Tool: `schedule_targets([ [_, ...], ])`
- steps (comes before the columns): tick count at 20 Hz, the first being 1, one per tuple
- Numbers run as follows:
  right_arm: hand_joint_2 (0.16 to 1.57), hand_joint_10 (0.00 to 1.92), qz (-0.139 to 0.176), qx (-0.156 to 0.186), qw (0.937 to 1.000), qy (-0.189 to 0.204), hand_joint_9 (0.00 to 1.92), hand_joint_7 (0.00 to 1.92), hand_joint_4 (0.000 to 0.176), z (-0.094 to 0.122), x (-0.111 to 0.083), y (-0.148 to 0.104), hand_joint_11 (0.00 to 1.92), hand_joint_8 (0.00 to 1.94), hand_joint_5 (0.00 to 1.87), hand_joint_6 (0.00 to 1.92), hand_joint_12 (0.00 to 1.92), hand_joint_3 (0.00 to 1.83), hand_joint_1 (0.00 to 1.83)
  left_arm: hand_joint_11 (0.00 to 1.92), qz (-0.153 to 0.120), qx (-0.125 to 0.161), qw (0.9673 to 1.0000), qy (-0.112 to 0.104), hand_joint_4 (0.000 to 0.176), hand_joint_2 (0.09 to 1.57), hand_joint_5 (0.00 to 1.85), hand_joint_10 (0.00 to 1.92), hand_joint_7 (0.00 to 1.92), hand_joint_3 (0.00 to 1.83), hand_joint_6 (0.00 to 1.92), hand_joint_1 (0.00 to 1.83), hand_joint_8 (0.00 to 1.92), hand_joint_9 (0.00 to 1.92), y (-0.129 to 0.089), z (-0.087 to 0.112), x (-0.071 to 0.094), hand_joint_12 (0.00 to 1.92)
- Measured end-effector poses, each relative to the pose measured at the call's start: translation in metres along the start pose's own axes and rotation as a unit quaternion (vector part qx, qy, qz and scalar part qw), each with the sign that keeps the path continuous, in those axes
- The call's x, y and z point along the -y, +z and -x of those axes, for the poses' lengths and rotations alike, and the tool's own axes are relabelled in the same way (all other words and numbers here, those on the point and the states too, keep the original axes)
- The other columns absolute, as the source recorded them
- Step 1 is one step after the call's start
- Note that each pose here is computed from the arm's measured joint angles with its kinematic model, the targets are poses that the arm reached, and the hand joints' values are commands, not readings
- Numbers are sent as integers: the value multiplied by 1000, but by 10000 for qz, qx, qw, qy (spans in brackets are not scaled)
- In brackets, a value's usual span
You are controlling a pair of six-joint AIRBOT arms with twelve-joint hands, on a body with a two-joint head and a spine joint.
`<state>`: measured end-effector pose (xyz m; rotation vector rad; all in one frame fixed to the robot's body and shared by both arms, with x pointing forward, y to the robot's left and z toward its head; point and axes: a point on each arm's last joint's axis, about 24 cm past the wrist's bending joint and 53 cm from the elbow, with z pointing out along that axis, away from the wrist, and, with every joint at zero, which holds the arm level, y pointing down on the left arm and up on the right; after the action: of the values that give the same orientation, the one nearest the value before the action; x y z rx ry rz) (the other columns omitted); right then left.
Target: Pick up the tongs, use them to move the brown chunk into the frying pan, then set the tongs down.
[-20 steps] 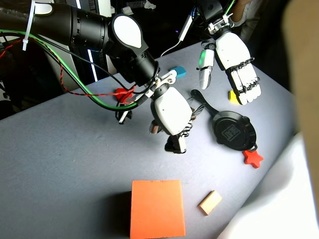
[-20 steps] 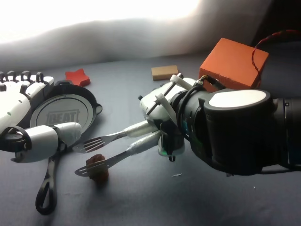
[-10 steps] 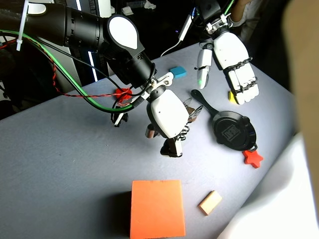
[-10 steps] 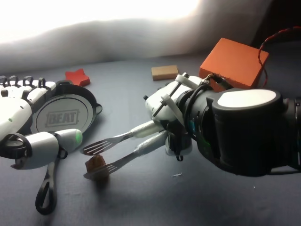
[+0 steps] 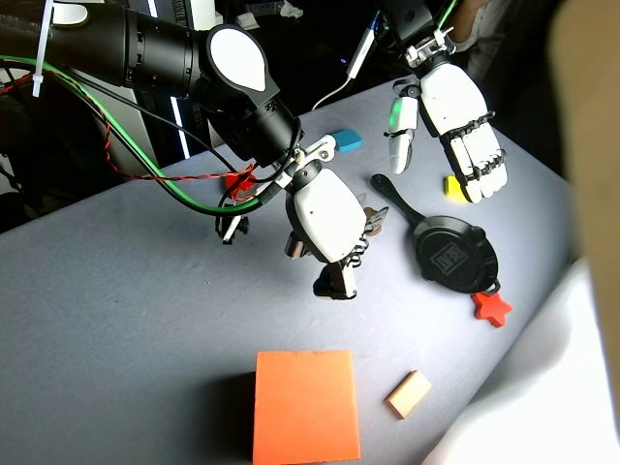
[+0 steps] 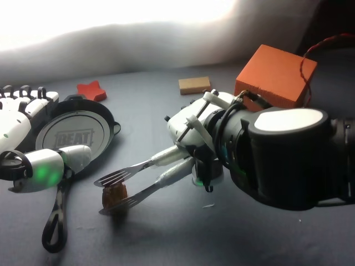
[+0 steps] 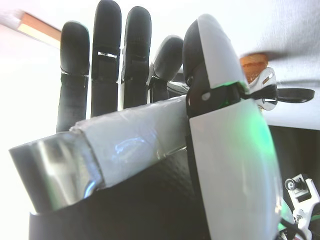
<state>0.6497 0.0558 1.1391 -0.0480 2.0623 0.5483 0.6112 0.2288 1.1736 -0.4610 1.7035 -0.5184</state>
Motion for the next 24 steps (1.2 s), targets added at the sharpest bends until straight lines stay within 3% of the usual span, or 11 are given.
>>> schedule_targets([
  [9,1238,467,-67,0,10000,2,865,1038,0,-6,7,11,459,5,745,1324,1449,0,1086,1,20,43,10000,13,0,1238,0,0,0,1,0,0,0,0,1,2,-2,0],
  [13,1176,556,-58,-28,10000,-9,968,1165,0,-9,6,11,558,48,870,1146,1504,0,1125,1,25,51,10000,8,0,1221,0,0,0,0,0,0,0,0,1,3,-2,0],
  [14,1138,621,-42,-29,10000,-16,1002,1039,0,-9,5,11,596,740,917,1121,1551,1,1191,1,25,56,10000,10,0,1216,0,0,0,0,0,0,0,0,1,3,-2,1],
  [15,1137,686,-36,-20,10000,-29,1028,1001,10,-9,4,11,634,919,909,1148,1577,2,1201,0,24,59,10000,11,0,1219,0,0,0,0,0,0,0,0,1,3,-2,0],
  [16,1130,729,-32,-19,10000,-31,1043,1013,19,-9,3,11,663,933,920,1128,1582,0,1207,0,29,59,10000,9,0,1220,0,0,0,0,0,0,0,0,1,3,-2,0],
  [19,1113,776,-20,-11,10000,-47,1087,1093,0,-9,2,11,736,867,916,1081,1567,0,1223,13,30,59,10000,7,0,1222,0,0,0,0,0,0,0,0,1,3,-2,6],
  [21,1178,915,-22,-11,10000,-64,1091,1236,0,-9,2,11,715,492,874,1176,1642,2,1060,17,32,58,10000,7,1,1224,0,0,3,0,0,0,1,0,1,3,-2,8],
  [22,1166,1007,-24,-11,10000,-74,1161,1342,0,-9,3,11,792,443,902,1145,1695,0,1047,3,32,58,10000,7,0,1232,0,0,0,1,0,0,0,0,1,3,-2,1],
  [23,1264,1141,-29,-10,9999,-108,1219,1405,0,-9,3,11,875,587,1028,971,1743,14,728,2,32,58,10000,7,0,1232,0,0,0,1,0,0,0,0,1,3,-2,1],
  [24,1347,1296,-40,-11,9999,-118,1277,1421,0,-9,3,11,915,887,1110,1111,1775,19,556,6,32,58,10000,7,0,1229,0,0,1,0,0,0,0,0,1,3,-2,3],
])
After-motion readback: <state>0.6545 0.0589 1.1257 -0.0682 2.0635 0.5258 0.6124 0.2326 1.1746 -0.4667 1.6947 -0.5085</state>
